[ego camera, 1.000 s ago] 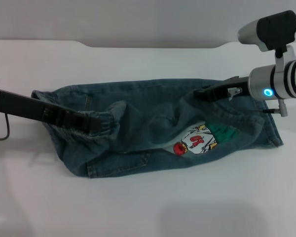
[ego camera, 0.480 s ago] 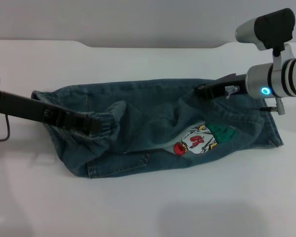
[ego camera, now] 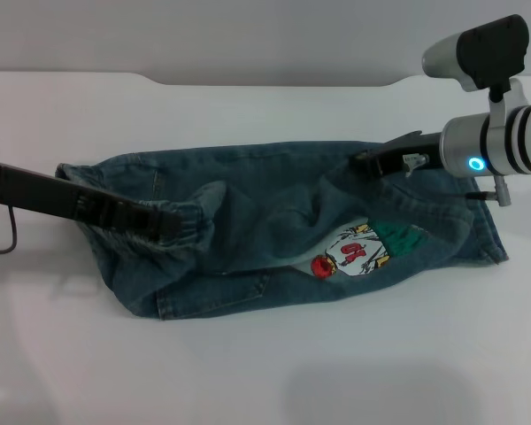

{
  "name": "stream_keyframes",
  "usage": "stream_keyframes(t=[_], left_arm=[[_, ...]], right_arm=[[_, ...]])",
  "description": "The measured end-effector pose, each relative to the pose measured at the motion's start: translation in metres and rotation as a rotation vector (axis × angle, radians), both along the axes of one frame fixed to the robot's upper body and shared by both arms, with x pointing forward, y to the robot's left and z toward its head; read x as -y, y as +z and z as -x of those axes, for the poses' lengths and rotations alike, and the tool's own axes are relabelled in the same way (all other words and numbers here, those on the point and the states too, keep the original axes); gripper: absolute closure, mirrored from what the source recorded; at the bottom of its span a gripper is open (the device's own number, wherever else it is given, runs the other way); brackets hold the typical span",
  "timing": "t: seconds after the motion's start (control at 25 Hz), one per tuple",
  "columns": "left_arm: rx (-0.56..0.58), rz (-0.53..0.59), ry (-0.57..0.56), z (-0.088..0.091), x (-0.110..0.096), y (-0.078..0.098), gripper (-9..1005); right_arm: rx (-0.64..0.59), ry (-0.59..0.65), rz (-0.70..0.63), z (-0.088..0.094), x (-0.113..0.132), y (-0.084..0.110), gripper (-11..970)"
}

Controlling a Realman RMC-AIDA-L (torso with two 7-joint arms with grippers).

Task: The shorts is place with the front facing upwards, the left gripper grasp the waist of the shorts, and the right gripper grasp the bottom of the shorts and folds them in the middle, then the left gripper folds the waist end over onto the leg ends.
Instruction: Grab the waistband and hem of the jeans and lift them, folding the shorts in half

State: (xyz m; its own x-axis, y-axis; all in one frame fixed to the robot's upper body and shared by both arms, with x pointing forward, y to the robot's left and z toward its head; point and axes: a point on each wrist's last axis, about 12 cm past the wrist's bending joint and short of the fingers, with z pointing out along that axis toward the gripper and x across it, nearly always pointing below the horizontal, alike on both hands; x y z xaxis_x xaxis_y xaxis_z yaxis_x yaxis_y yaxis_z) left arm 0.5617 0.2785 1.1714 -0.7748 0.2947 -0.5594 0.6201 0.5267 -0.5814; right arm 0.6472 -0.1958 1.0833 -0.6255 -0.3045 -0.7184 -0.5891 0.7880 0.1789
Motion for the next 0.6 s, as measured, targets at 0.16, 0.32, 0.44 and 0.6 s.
stream_keyframes(t=[0.16, 0.32, 0.44, 0.6], left_arm=[[0.003, -0.002, 0.002, 0.000, -0.001, 0.000, 953], [0.009, -0.005, 0.007, -0.002, -0.001, 0.001, 954], [0.014, -0.006, 0.016, -0.004, -0.001, 0.001, 954], [0.017, -0.008, 0.022, -0.006, -0.001, 0.000, 954]], right_arm=[[0.008, -0.004, 0.001, 0.001, 0.004, 0.000, 959], [0.047, -0.016, 0.010, 0.002, 0.014, 0.006, 958], [0.072, -0.041, -0.005, 0.005, 0.026, 0.012, 958], [0.109, -0.062, -0.001, 0.012, 0.042, 0.018, 957]])
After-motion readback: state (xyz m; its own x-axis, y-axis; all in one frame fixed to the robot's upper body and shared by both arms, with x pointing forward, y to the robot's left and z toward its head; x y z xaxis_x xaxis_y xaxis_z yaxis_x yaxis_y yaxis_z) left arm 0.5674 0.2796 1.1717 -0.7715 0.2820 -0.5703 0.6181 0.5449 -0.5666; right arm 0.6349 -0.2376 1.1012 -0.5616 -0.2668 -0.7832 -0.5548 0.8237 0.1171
